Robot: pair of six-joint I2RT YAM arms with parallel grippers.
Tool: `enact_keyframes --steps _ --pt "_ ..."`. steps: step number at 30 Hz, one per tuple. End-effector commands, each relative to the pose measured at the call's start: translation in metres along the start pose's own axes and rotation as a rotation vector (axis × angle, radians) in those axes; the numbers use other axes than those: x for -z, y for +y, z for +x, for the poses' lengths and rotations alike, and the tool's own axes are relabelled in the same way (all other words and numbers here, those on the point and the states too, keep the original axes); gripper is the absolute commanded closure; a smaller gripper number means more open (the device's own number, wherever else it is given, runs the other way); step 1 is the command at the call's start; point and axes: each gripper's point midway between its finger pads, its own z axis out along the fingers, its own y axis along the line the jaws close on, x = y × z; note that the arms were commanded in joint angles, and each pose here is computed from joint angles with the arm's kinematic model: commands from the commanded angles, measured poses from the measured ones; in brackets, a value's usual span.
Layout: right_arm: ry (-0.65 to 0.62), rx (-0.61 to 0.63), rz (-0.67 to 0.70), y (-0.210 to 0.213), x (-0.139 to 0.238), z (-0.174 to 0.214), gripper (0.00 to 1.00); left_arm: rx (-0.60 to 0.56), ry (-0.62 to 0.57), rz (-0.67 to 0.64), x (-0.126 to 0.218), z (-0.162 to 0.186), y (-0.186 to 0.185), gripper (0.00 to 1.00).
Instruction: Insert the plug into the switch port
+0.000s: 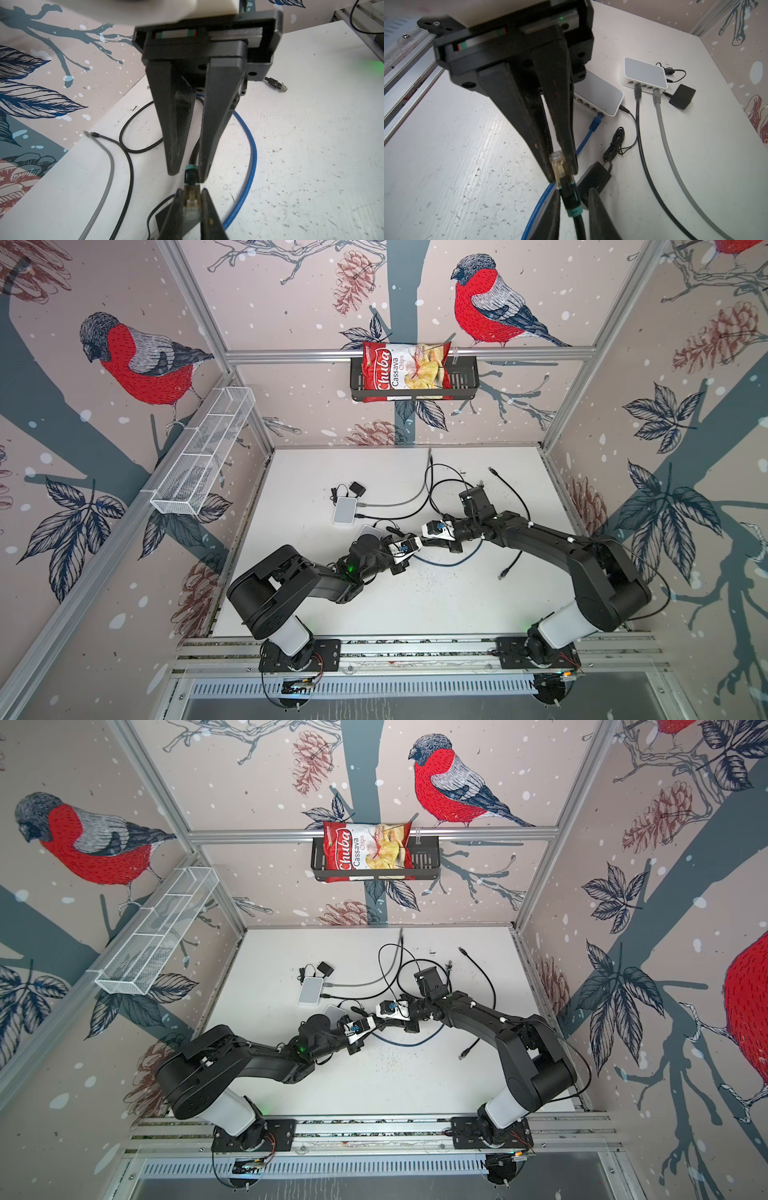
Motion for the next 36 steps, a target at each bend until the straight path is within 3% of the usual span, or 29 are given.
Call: enact_keyframes --steps 1,20,26,28,29,32,33,36 --pt "-0.01 0.001 -0.014 0.002 -0.002 -0.001 0.74 -0.014 -0.057 -0.009 0.0 -0.015 0.004 1.0" --pt "-0.029 0.006 -0.005 0.001 0.0 -0.006 0.76 0.006 -0.059 -0.009 0.001 -0.014 0.003 1.0" --pt "-0.019 -0.018 -0.016 0.0 -0.002 -0.005 0.95 0.033 -0.054 -0.028 0.001 -0.012 0.006 0.98" --pt "-0.008 -0.036 -0.013 -0.001 -0.003 -0.003 0.97 0.041 -0.065 -0.036 0.002 -0.014 0.007 0.9" --pt "-0.001 -0.044 -0.008 -0.001 -0.004 -0.003 0.98 0.05 -0.07 -0.047 0.003 -0.015 0.009 0.81" --pt "0.027 -0.07 0.0 -0.002 -0.008 0.001 0.98 0.083 -0.074 -0.1 0.007 -0.016 0.018 0.34" --pt "0.043 -0.08 0.006 -0.002 -0.01 0.003 0.98 0.1 -0.074 -0.126 0.009 -0.017 0.022 0.26" --pt "0.071 -0.117 0.021 -0.002 -0.014 0.006 0.98 0.147 -0.078 -0.208 0.017 -0.02 0.036 0.17"
